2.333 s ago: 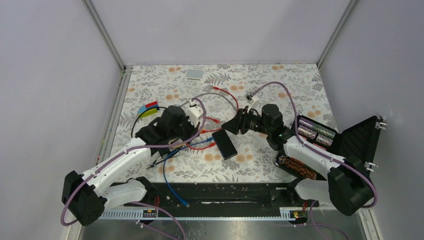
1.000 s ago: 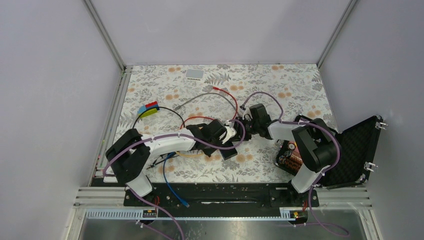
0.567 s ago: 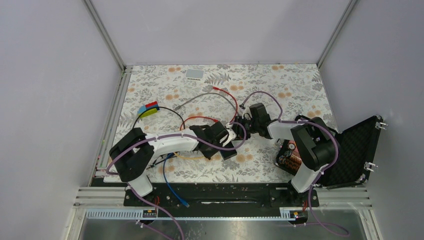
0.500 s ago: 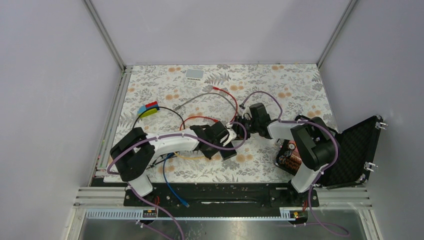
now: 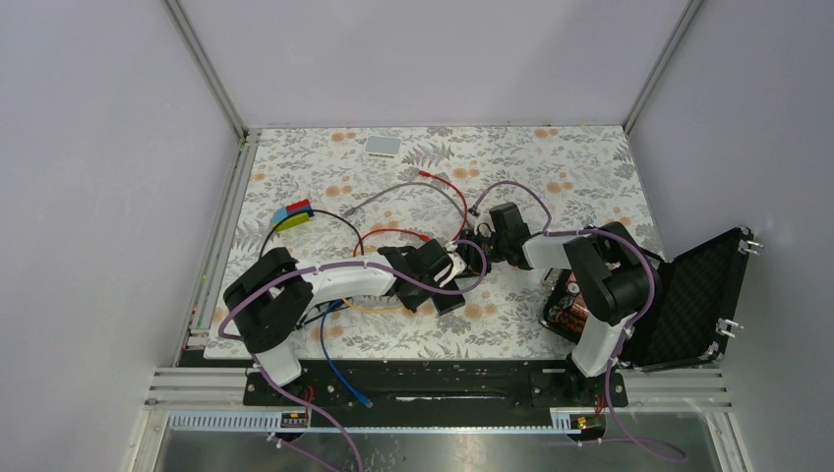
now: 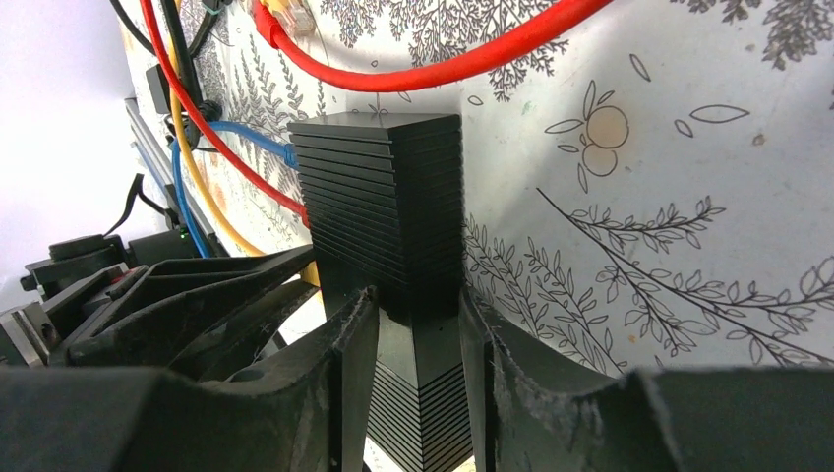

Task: Insert the plug into the switch port
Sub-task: Insert the connector into the switch port, then pick up the connector from the center of the board.

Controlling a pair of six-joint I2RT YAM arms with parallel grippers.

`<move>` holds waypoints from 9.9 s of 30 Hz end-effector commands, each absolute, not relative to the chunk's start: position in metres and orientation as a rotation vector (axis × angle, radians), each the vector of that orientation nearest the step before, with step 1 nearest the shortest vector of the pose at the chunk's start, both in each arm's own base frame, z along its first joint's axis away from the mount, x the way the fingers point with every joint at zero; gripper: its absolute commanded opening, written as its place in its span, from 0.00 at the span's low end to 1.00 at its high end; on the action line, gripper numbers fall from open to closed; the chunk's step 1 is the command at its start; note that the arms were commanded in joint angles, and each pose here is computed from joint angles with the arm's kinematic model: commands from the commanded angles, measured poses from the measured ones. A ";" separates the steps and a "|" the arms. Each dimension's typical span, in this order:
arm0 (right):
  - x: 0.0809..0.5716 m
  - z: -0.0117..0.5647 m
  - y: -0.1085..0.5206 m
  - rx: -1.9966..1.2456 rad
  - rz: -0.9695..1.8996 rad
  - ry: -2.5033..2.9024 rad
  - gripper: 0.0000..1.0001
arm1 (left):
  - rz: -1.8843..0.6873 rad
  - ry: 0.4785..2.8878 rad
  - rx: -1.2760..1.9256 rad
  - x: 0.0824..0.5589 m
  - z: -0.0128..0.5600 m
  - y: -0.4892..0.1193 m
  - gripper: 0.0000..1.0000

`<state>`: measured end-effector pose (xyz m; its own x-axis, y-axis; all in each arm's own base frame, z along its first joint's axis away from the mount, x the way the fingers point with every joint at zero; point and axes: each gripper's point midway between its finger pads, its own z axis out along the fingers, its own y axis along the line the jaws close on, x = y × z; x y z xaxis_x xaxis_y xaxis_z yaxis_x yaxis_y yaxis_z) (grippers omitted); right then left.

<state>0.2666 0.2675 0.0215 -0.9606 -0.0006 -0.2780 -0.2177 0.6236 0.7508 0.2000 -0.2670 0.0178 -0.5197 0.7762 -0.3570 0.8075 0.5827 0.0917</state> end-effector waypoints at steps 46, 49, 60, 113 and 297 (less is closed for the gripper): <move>0.244 0.019 0.282 -0.312 1.496 2.653 0.42 | -0.295 2.068 1.146 0.216 0.053 -0.314 0.00; 0.243 0.018 0.281 -0.306 1.495 2.663 0.41 | -0.270 2.078 1.104 0.221 0.054 -0.312 0.00; 0.212 0.009 0.271 -0.213 1.511 2.726 0.40 | -0.392 2.132 0.966 0.223 0.056 -0.339 0.00; 0.157 -0.018 0.304 0.041 1.689 2.793 0.37 | -0.612 1.698 0.809 0.288 0.146 -0.403 0.00; 0.388 0.221 0.139 -0.792 0.066 1.639 0.00 | -0.569 1.878 0.588 0.267 0.308 -0.199 0.83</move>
<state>0.3873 0.0737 0.1946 -0.5129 -0.3125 -0.7995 -0.2871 0.9402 -0.1834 0.2512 -0.1747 0.2548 -0.4731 0.0976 -0.8756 0.4961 0.8508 -0.1733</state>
